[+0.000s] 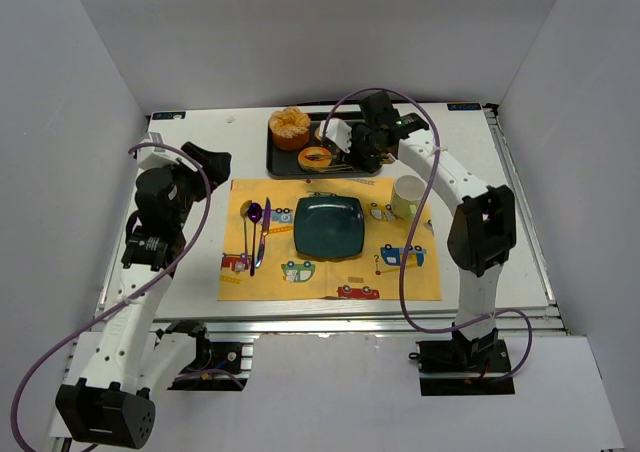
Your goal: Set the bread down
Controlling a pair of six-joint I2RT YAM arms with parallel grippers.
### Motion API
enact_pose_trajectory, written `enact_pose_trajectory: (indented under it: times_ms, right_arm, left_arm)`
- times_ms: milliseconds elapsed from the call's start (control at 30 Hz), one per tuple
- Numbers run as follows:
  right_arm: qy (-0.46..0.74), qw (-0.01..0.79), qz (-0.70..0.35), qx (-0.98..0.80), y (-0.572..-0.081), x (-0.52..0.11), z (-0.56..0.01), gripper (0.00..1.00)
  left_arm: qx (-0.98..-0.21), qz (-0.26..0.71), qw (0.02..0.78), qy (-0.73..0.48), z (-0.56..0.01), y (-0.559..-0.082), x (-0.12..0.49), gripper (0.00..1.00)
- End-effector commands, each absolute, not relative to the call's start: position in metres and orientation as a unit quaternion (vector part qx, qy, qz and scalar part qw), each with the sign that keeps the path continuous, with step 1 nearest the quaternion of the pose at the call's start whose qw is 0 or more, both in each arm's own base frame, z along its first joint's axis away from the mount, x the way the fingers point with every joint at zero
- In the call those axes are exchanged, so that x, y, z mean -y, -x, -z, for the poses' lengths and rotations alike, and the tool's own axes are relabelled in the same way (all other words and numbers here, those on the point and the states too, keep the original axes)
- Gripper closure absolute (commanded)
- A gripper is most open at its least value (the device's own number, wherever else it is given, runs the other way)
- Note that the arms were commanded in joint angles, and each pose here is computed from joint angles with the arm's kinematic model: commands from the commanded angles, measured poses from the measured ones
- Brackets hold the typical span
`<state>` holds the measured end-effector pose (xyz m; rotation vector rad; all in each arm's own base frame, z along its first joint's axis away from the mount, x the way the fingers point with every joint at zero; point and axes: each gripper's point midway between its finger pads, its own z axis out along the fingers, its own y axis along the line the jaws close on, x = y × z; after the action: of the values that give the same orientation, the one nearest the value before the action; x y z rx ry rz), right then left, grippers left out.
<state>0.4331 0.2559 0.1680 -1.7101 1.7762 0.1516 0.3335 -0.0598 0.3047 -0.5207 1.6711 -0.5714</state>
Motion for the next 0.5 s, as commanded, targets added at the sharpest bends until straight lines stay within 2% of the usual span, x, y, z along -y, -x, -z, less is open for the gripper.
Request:
enact_pose_trajectory:
  times_ms: [0, 467]
  right_arm:
    - [0.647, 0.367, -0.037, -0.667, -0.454, -0.265, -0.189, 0.57]
    - [0.647, 0.359, -0.017, -0.673, -0.47, -0.265, -0.168, 0.54]
  left_arm:
    - [-0.716, 0.245, 0.612, 0.23, -0.309, -0.328, 0.056, 0.02]
    - [-0.713, 0.242, 0.615, 0.234, -0.31, -0.32, 0.053, 0.02]
